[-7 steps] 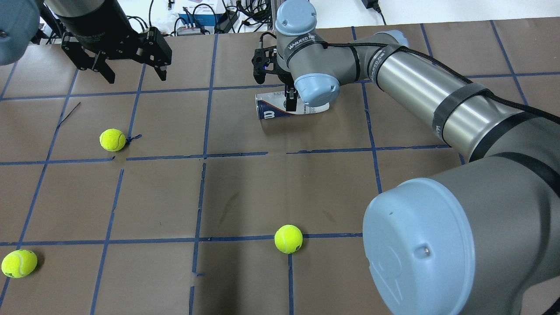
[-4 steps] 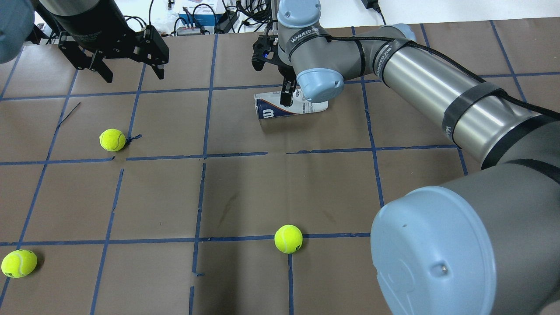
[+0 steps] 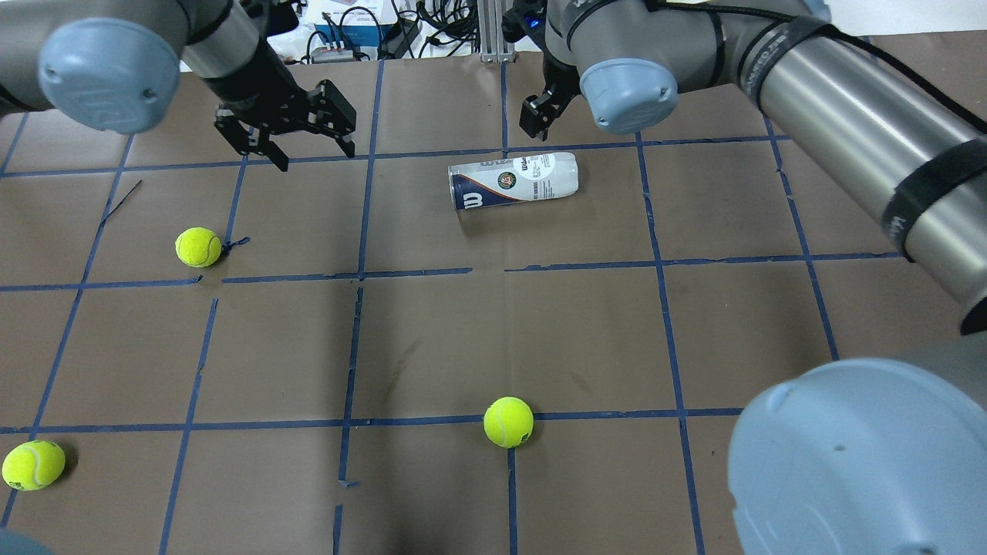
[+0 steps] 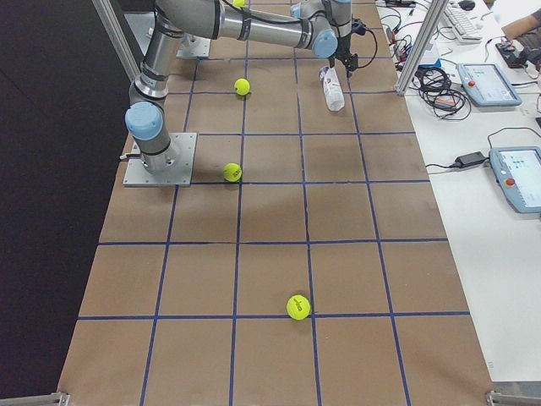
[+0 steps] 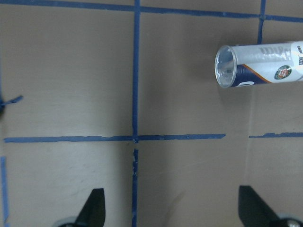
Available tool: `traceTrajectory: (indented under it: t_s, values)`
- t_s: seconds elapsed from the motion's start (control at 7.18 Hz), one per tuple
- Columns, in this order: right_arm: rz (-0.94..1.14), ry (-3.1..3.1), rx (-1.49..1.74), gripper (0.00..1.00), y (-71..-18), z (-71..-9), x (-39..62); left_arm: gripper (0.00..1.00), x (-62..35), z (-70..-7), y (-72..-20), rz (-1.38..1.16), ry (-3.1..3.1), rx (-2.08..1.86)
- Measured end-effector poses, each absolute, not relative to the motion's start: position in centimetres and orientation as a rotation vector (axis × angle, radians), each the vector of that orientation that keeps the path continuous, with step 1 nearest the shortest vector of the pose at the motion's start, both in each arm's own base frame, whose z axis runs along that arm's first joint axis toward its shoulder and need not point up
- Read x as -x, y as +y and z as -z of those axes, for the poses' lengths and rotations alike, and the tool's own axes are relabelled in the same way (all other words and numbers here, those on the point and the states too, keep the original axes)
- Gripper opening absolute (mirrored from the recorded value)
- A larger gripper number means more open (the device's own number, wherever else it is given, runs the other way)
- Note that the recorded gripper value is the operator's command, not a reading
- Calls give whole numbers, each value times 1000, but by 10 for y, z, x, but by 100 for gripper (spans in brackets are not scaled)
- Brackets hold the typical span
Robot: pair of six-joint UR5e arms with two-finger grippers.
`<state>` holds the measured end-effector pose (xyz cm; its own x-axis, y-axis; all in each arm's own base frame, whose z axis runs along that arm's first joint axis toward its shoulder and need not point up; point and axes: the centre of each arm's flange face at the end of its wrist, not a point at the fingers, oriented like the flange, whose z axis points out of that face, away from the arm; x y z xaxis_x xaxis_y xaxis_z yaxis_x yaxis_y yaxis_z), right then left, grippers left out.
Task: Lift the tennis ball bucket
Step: 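Open the right gripper and raise it while the left arm reaches toward the can, then grasp the open end of the lying can with the left gripper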
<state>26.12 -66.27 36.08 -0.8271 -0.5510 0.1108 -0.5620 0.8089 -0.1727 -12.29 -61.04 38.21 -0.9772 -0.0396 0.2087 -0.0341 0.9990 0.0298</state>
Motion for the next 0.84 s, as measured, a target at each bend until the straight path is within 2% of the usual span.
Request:
traceTrajectory:
  t_s: [0.42,0.84]
  values:
    - [-139,-3064,-479,100,-618,-438,-171,100,135,-297,-666,3,-2747,-64]
    - [-19,-3097,-271,100,-568,-436,-144,100,156,-235,-682,4,-2507,-79]
